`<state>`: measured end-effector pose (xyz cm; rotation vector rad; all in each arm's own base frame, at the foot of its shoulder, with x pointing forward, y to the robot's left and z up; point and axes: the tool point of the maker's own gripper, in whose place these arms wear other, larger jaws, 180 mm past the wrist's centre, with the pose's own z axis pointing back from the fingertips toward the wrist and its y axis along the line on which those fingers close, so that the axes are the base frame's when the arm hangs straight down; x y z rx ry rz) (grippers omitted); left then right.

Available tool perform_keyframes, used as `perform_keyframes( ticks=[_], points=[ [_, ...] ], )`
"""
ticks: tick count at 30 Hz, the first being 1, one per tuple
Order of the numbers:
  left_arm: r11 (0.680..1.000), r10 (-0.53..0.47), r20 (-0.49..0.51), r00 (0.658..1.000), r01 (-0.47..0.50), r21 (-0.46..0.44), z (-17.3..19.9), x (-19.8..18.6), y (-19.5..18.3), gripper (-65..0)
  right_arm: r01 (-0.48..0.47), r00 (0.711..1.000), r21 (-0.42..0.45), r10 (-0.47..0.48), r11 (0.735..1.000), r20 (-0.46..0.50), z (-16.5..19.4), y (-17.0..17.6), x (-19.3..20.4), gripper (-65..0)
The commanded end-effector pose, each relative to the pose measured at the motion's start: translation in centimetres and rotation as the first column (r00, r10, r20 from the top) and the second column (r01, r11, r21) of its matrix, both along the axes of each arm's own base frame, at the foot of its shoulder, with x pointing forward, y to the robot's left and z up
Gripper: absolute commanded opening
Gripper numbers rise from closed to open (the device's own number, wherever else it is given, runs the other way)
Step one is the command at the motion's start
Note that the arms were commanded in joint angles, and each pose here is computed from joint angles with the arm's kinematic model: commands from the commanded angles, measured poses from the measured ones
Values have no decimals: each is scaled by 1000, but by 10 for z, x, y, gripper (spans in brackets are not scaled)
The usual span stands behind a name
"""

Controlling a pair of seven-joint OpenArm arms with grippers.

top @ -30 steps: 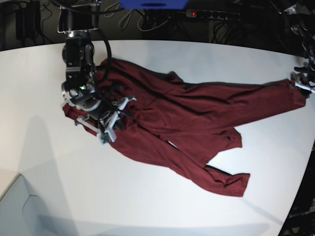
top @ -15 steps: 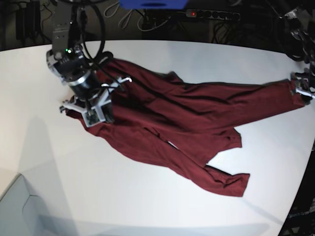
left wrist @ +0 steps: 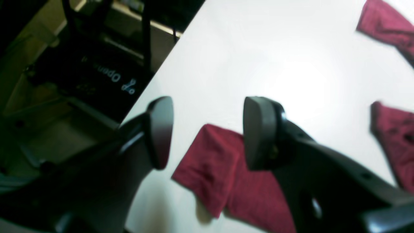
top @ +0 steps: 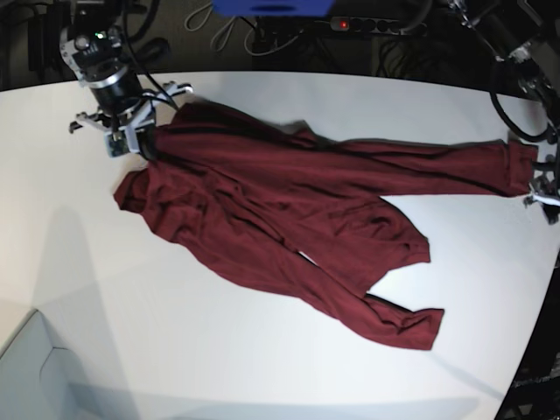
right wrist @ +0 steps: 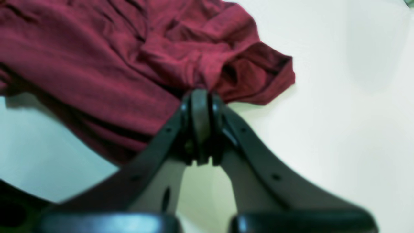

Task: Layout the t-shirt on the table in an organized manner, then fold the t-shirt properly
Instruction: 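Pull the shirt taut between both grippers, left gripper sweeping across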

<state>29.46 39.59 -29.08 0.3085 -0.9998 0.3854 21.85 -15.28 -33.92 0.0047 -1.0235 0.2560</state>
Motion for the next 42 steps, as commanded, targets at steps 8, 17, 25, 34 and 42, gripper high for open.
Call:
perform_keyframes(
  ticks=[8, 17, 25, 34, 42],
  points=[
    [987, -160, 57, 985, 162, -21, 7, 52, -57, -318, 72, 997, -18, -71, 997, 34, 4, -29, -4, -650],
    [930, -320, -2, 947, 314, -191, -49, 84, -148, -143, 70, 997, -15, -70, 997, 30, 2, -28, -5, -650],
    [869, -469, -74, 880, 445, -215, -76, 81, -206, -97, 69, 997, -20, -68, 997, 30, 3, -30, -5, -650],
    [878, -445, 13, 895, 439, -188, -85, 92, -200, -97, 70, 997, -19, -69, 997, 45, 6, -30, 1, -650],
    [882, -421, 23, 907, 416, -223, -104, 108, -196, -97, 66, 997, -16, -65, 998, 47, 6, -28, 2, -650]
  ],
)
